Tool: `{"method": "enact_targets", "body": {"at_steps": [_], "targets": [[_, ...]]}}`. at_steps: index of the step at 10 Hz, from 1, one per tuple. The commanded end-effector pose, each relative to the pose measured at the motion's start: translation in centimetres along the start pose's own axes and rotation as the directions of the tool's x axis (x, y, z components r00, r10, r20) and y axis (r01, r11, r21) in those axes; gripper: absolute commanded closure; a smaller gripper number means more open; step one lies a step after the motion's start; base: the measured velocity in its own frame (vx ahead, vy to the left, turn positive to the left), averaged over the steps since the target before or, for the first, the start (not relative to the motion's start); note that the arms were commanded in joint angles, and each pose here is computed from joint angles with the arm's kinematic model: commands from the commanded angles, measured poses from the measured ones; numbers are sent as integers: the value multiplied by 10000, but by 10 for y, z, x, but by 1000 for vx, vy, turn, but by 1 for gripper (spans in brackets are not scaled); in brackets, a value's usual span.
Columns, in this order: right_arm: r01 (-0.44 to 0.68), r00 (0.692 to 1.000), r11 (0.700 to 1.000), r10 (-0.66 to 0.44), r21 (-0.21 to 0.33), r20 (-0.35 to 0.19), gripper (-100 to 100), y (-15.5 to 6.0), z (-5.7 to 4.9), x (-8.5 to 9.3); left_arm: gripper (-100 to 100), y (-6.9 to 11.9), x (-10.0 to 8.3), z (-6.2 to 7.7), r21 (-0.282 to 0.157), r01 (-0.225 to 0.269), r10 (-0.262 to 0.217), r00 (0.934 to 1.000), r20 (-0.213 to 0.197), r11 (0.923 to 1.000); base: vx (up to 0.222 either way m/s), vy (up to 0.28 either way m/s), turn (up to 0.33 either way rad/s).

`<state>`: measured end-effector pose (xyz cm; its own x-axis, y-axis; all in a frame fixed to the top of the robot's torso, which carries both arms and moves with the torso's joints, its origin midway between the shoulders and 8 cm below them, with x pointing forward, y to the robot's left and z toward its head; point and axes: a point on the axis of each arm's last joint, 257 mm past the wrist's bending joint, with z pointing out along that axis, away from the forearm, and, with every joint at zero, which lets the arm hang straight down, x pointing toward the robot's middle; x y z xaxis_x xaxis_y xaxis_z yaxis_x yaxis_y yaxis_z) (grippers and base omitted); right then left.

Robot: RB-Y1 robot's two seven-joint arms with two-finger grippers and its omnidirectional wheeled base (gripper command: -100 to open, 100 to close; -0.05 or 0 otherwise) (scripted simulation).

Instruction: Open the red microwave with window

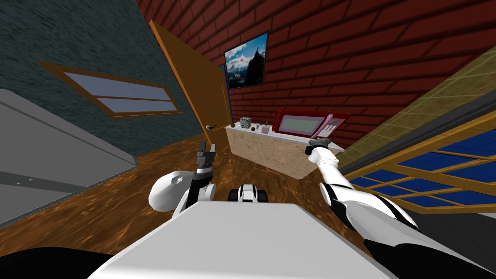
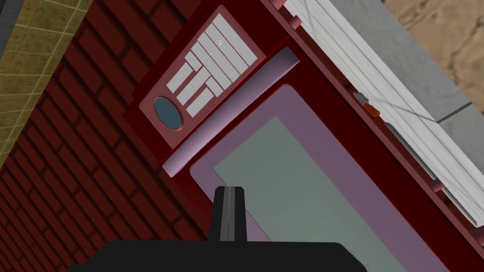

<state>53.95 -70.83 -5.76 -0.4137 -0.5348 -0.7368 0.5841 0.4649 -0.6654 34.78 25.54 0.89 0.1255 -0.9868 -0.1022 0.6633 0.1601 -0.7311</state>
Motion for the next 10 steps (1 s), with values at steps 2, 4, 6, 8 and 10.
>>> {"method": "enact_targets", "body": {"at_steps": [2, 4, 6, 8, 10], "targets": [[-44, 9991, 9988, 65, -490, 430, -100, 16, -1, -16, 0, 0, 0, 0, -2, -5, 5, 10000, -2, 10000, 7, -184, 63], [-64, 9976, 9968, 119, -794, 681, -100, 26, -2, -26, 0, 0, 0, 0, -2, -6, 6, 10000, -3, 10000, 19, -211, 68], [-74, 9955, 9940, 176, -1095, 927, -100, 35, -4, -35, 0, 0, 0, 0, -2, -4, 4, 10000, -2, 10000, -11, -190, 64], [-75, 9924, 9896, 249, -1436, 1201, -100, 46, -6, -46, 0, 0, 0, 0, -2, -5, 5, 10000, -2, 10000, 0, -193, 68], [-67, 9894, 9852, 313, -1711, 1419, -100, 55, -8, -54, 0, 0, 0, 0, -2, -5, 5, 10000, -2, 10000, -8, -197, 68]]}}
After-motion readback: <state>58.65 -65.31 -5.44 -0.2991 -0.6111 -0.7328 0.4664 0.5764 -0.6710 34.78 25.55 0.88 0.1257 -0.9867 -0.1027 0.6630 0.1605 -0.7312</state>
